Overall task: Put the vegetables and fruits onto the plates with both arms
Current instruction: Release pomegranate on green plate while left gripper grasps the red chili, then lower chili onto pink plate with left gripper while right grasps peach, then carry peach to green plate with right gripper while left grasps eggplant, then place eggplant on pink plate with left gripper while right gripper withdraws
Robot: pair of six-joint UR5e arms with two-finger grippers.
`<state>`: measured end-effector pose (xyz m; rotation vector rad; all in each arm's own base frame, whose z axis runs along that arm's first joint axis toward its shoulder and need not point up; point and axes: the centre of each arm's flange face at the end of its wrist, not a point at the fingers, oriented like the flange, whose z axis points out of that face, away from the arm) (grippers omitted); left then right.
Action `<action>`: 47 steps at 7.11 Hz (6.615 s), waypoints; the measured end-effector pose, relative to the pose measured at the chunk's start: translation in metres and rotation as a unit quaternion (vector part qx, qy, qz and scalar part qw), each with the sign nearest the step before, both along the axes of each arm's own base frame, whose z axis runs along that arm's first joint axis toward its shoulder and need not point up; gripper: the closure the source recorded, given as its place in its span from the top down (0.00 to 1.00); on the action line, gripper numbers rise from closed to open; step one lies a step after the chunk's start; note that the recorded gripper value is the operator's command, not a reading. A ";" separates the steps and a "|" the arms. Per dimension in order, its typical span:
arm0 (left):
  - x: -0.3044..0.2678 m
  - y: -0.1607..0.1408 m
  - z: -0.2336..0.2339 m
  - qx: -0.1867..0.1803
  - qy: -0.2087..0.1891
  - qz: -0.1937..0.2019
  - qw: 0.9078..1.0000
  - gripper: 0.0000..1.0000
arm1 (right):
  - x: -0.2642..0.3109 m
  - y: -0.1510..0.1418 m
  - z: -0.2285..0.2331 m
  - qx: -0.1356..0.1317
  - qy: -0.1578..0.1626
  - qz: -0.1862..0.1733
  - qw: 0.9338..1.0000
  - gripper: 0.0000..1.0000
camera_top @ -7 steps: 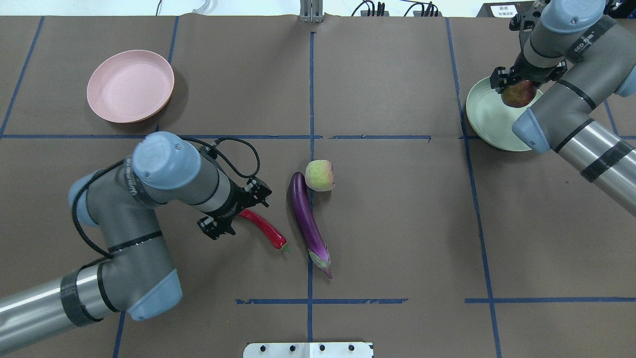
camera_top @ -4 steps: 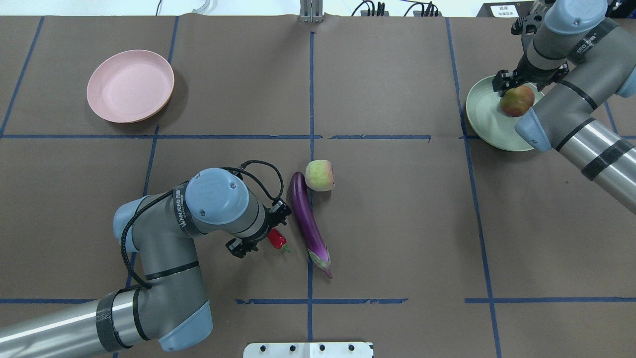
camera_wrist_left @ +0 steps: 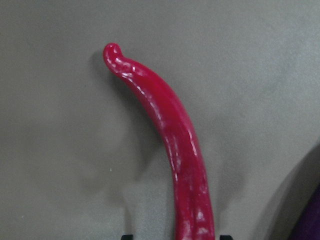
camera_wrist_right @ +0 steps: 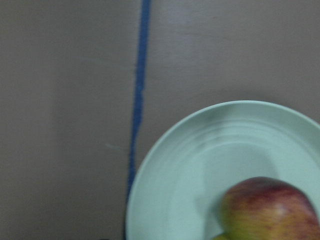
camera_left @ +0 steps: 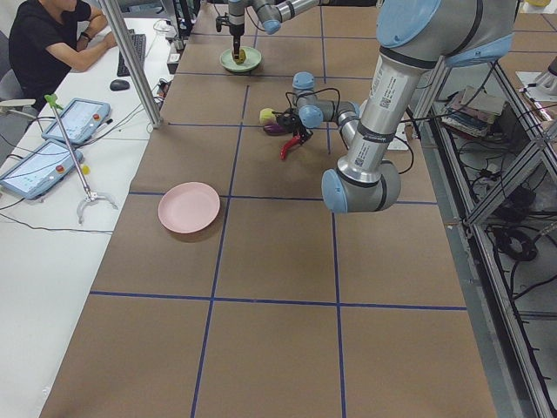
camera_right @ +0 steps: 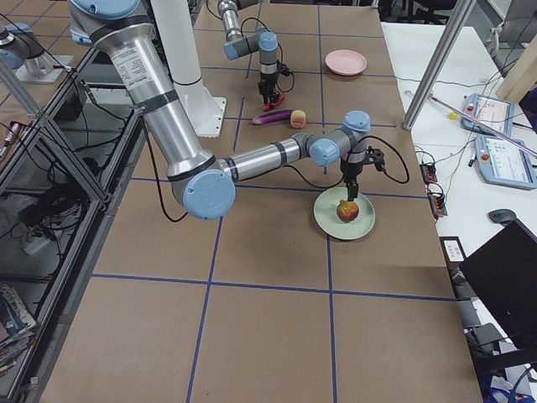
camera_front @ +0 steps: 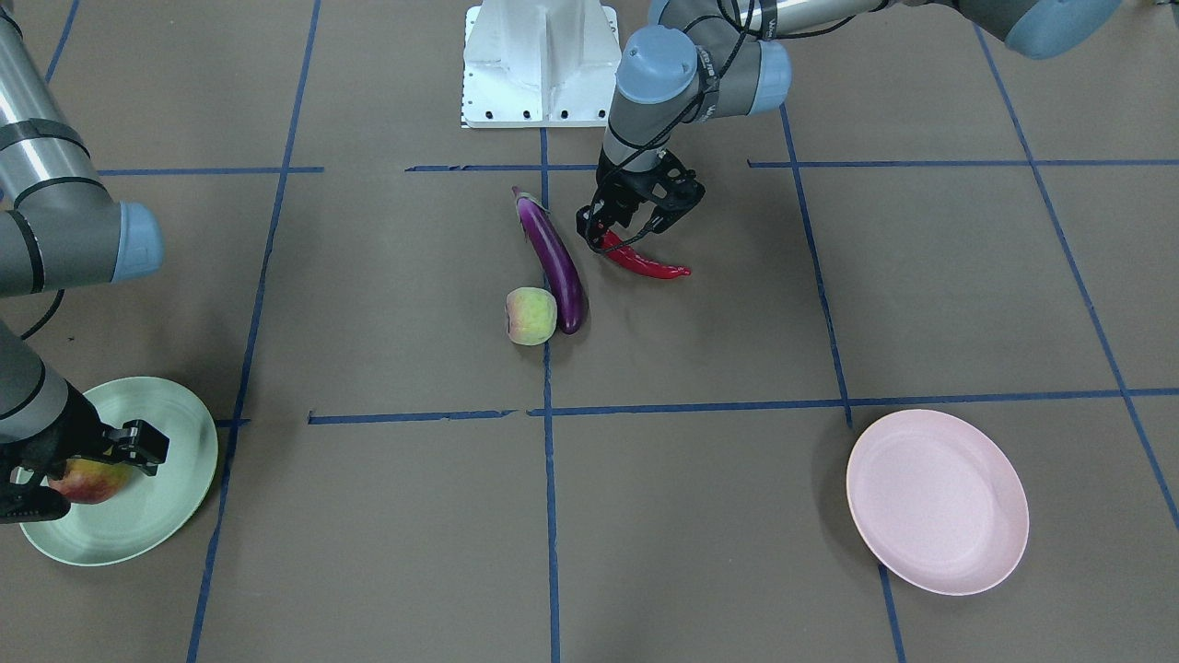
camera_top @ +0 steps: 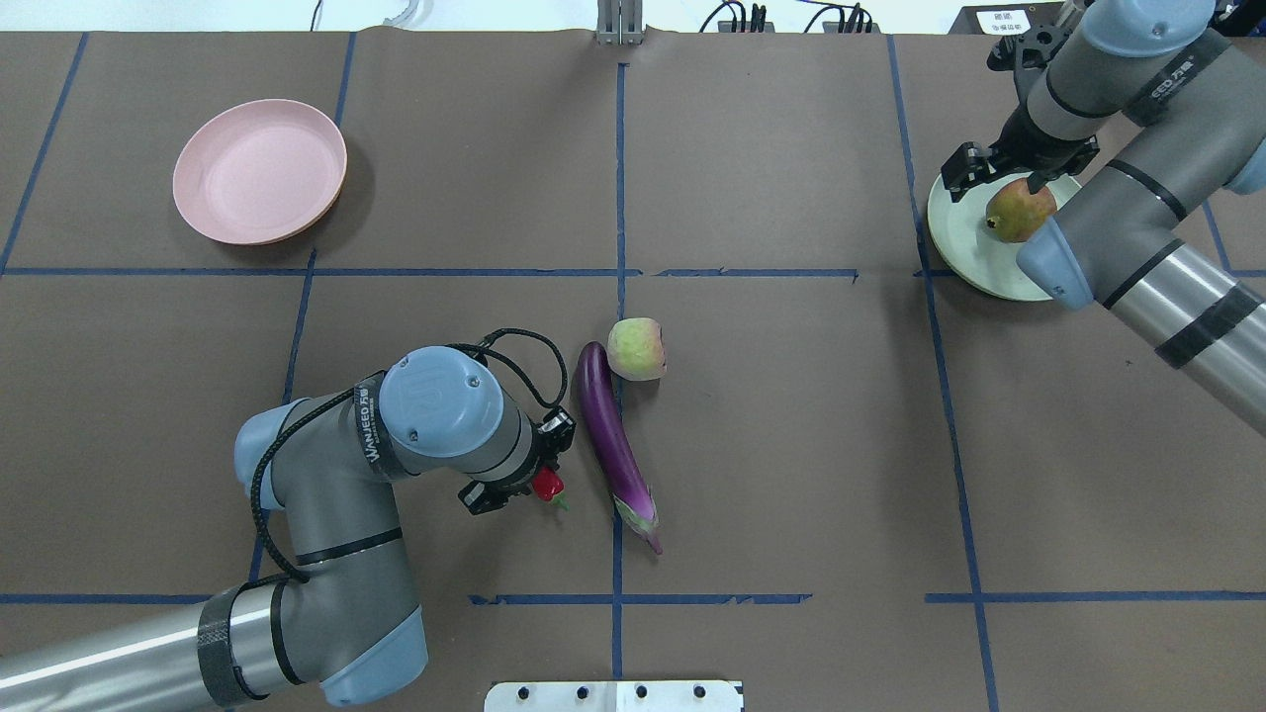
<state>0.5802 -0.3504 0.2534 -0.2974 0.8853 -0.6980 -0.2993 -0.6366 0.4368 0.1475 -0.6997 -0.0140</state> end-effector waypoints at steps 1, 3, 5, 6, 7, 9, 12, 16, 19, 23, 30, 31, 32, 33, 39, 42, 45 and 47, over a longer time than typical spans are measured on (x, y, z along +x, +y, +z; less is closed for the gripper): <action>-0.013 -0.013 -0.006 0.005 0.006 -0.011 1.000 0.00 | -0.032 0.016 -0.037 -0.004 -0.028 0.007 1.000 1.00; -0.072 -0.074 -0.013 0.042 0.014 -0.039 0.998 0.00 | -0.115 0.062 -0.130 -0.057 -0.096 0.048 0.993 1.00; -0.128 -0.128 0.014 0.123 -0.020 -0.016 0.992 0.00 | -0.185 0.106 -0.207 -0.104 -0.138 0.082 0.981 1.00; -0.154 -0.157 0.037 0.158 -0.050 0.000 0.986 0.00 | -0.216 0.128 -0.231 -0.108 -0.142 0.099 0.979 1.00; -0.179 -0.191 0.066 0.185 -0.084 0.018 0.979 0.00 | -0.242 0.148 -0.246 -0.106 -0.133 0.111 0.979 1.00; -0.216 -0.244 0.124 0.209 -0.142 0.051 0.966 0.00 | -0.281 0.181 -0.255 -0.097 -0.104 0.115 0.983 1.00; -0.238 -0.292 0.198 0.229 -0.169 0.068 0.956 0.01 | -0.306 0.193 -0.244 -0.080 -0.067 0.118 0.988 1.00; -0.241 -0.328 0.223 0.244 -0.180 0.077 0.950 1.00 | -0.328 0.179 -0.239 -0.052 -0.034 0.131 0.989 0.27; -0.209 -0.304 0.159 0.289 -0.115 0.077 0.947 1.00 | -0.312 0.180 -0.230 -0.040 -0.036 0.122 0.991 0.00; -0.071 -0.136 0.031 0.226 0.053 0.094 0.968 1.00 | -0.136 0.116 -0.143 0.013 -0.020 0.064 0.998 0.00; 0.026 -0.043 -0.066 0.198 0.018 0.130 0.971 1.00 | -0.022 -0.009 0.059 0.026 0.061 0.051 0.996 1.00; 0.030 -0.039 -0.064 0.197 0.017 0.133 0.971 0.92 | -0.014 -0.010 0.066 0.025 0.063 0.049 0.996 1.00; 0.038 -0.029 -0.060 0.197 0.013 0.138 0.971 0.62 | -0.003 -0.013 0.066 0.025 0.059 0.049 0.997 1.00; 0.047 -0.020 -0.057 0.200 0.008 0.141 0.970 0.18 | 0.009 -0.017 0.063 0.022 0.049 0.050 0.997 1.00; -0.087 -0.113 -0.026 0.224 -0.009 0.050 0.973 0.00 | 0.143 0.080 0.055 -0.030 -0.098 0.033 0.994 1.00; -0.242 -0.269 0.115 0.247 -0.135 0.065 0.957 0.02 | 0.173 0.138 0.069 -0.034 -0.097 0.038 0.994 1.00; -0.252 -0.333 0.175 0.254 -0.166 0.097 0.948 1.00 | 0.180 0.154 0.071 -0.034 -0.093 0.040 0.994 1.00; -0.243 -0.349 0.190 0.265 -0.160 0.094 0.946 1.00 | 0.179 0.155 0.071 -0.035 -0.093 0.041 0.994 1.00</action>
